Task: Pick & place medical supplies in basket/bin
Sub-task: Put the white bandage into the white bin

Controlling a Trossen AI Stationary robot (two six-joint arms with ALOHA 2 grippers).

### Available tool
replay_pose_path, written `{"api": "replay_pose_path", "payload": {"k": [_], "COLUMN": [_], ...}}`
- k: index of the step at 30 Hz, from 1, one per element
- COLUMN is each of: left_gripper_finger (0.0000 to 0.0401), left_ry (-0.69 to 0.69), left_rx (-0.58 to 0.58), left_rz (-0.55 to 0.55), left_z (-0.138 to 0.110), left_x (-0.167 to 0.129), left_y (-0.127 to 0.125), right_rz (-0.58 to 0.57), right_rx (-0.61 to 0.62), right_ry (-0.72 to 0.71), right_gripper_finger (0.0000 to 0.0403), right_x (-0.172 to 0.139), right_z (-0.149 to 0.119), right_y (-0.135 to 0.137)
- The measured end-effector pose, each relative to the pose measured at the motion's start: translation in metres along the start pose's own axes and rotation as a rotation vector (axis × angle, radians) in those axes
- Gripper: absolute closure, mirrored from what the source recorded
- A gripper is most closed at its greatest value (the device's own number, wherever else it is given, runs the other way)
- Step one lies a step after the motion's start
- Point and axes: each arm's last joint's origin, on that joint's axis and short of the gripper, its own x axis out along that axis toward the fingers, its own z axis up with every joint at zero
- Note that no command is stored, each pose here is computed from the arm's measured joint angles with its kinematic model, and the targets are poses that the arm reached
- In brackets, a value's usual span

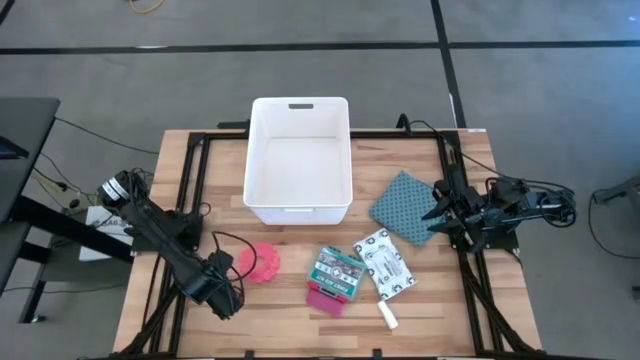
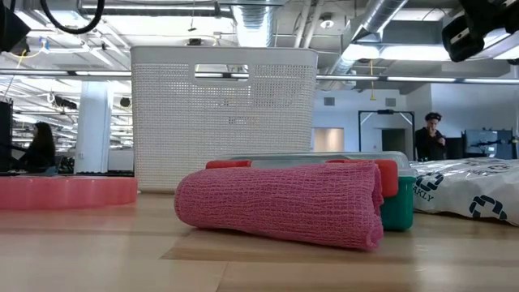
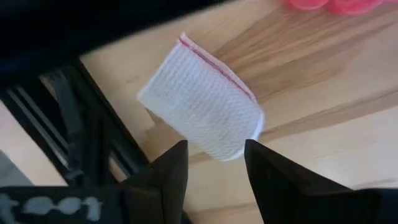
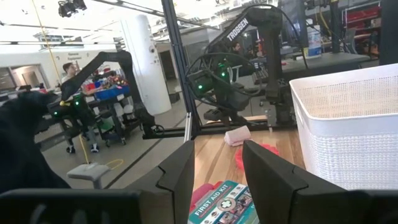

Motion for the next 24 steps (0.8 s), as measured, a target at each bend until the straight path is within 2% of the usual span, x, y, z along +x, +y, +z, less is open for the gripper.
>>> {"api": "replay_pose_path", "payload": {"k": [4, 11, 13, 19, 22, 24], "left_gripper_finger": [0.0228, 0.0199, 0.0195, 0.0192, 0.0192, 0.0192], "left_ry": [-0.001, 0.011, 0.005, -0.064, -0.082, -0.042], "left_rx": [-0.099, -0.395, -0.443, -0.439, -0.379, -0.304], "left_rz": [0.002, -0.008, -0.024, -0.052, -0.038, -0.007], "left_z": [0.000, 0.000, -0.001, 0.001, 0.000, -0.001], "left_x": [0.000, 0.000, 0.000, 0.007, 0.017, 0.021], "left_y": [0.000, -0.001, -0.002, -0.010, -0.018, -0.020], "right_rz": [0.000, 0.000, 0.000, -0.001, -0.001, 0.000], "right_rx": [0.000, 0.000, 0.000, 0.000, 0.000, 0.000], "right_ry": [0.000, 0.000, 0.000, 0.000, 0.002, 0.001], "right_gripper_finger": [0.0273, 0.0273, 0.0273, 0.0273, 0.0273, 0.0273], "right_x": [0.000, 0.000, 0.000, 0.000, 0.000, 0.000], "right_z": [0.000, 0.000, 0.000, 0.000, 0.000, 0.000], "right_y": [0.000, 0.000, 0.000, 0.000, 0.000, 0.000]}}
